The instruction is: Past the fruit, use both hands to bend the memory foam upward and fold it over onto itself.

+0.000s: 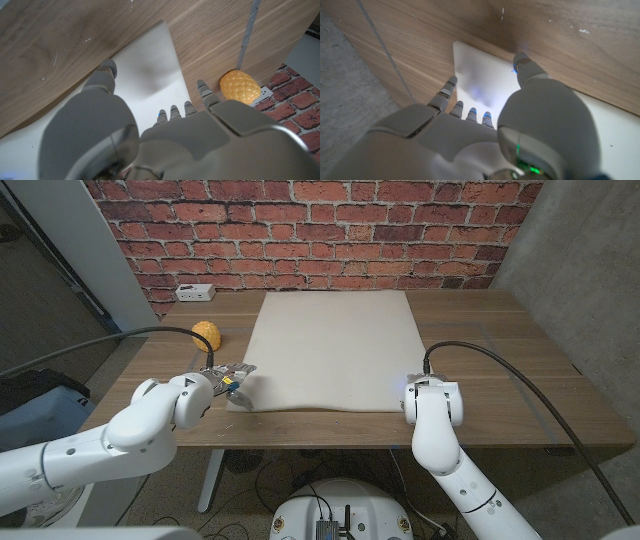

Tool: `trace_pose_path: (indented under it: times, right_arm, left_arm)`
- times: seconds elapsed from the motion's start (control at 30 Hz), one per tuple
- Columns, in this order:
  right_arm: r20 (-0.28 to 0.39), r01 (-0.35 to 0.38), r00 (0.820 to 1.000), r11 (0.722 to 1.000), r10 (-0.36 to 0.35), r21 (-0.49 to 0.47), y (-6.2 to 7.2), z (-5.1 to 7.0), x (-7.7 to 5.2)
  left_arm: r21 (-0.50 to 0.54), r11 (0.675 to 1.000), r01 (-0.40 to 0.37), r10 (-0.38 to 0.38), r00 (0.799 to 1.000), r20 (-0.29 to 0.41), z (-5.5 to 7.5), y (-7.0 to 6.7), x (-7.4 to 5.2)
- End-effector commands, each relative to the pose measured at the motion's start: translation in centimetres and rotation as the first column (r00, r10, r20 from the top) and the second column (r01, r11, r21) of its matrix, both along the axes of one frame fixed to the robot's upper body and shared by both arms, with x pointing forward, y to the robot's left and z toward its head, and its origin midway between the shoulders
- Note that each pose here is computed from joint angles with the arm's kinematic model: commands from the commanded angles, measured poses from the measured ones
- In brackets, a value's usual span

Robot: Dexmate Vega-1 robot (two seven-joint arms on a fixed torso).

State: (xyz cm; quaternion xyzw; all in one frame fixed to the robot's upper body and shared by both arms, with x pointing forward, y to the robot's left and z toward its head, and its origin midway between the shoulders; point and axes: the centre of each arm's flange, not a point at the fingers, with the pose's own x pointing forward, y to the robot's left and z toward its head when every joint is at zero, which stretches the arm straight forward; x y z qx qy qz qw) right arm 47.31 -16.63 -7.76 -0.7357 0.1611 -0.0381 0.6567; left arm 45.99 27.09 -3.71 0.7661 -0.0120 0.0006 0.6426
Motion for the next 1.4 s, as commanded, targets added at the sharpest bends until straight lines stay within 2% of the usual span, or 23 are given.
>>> trace_pose_path:
  times: [0.03,0.3,0.53,0.7,0.8,1.03,1.23,1.4]
  right_arm:
    - [0.039,-0.037,0.998,0.999,0.039,-0.034,0.2,-0.7,1.3]
    - [0.044,-0.081,0.996,0.996,0.082,-0.031,0.4,-1.6,3.2]
    - [0.134,-0.123,0.983,0.992,0.123,-0.013,-0.3,-2.9,4.5]
    - [0.244,-0.161,0.958,0.987,0.151,0.018,-0.7,-3.4,5.1]
    - [0.286,-0.181,0.944,0.983,0.163,0.037,-0.7,-3.4,5.3]
    - [0.329,-0.202,0.928,0.978,0.174,0.051,-0.6,-3.2,6.0]
    - [0.376,-0.216,0.911,0.973,0.17,0.082,-0.5,-2.4,6.1]
    - [0.418,-0.244,0.893,0.959,0.165,0.144,-0.7,-1.6,6.0]
  left_arm:
    - [-0.014,1.0,0.002,-0.002,1.0,0.01,0.5,0.0,0.2]
    - [-0.023,1.0,0.003,-0.003,1.0,0.007,0.8,0.3,0.3]
    - [-0.028,1.0,0.008,-0.008,1.0,-0.001,1.0,0.5,0.7]
    - [-0.029,1.0,0.006,-0.006,1.0,-0.004,1.1,0.5,0.9]
    - [-0.032,0.999,0.007,-0.007,1.0,-0.008,1.1,0.4,1.0]
    - [-0.034,0.999,0.017,-0.017,1.0,-0.013,1.0,0.2,1.1]
    - [-0.035,0.999,0.03,-0.031,0.999,-0.025,0.7,-0.1,1.2]
    - [-0.033,0.999,0.034,-0.035,0.999,-0.022,0.5,-0.3,1.1]
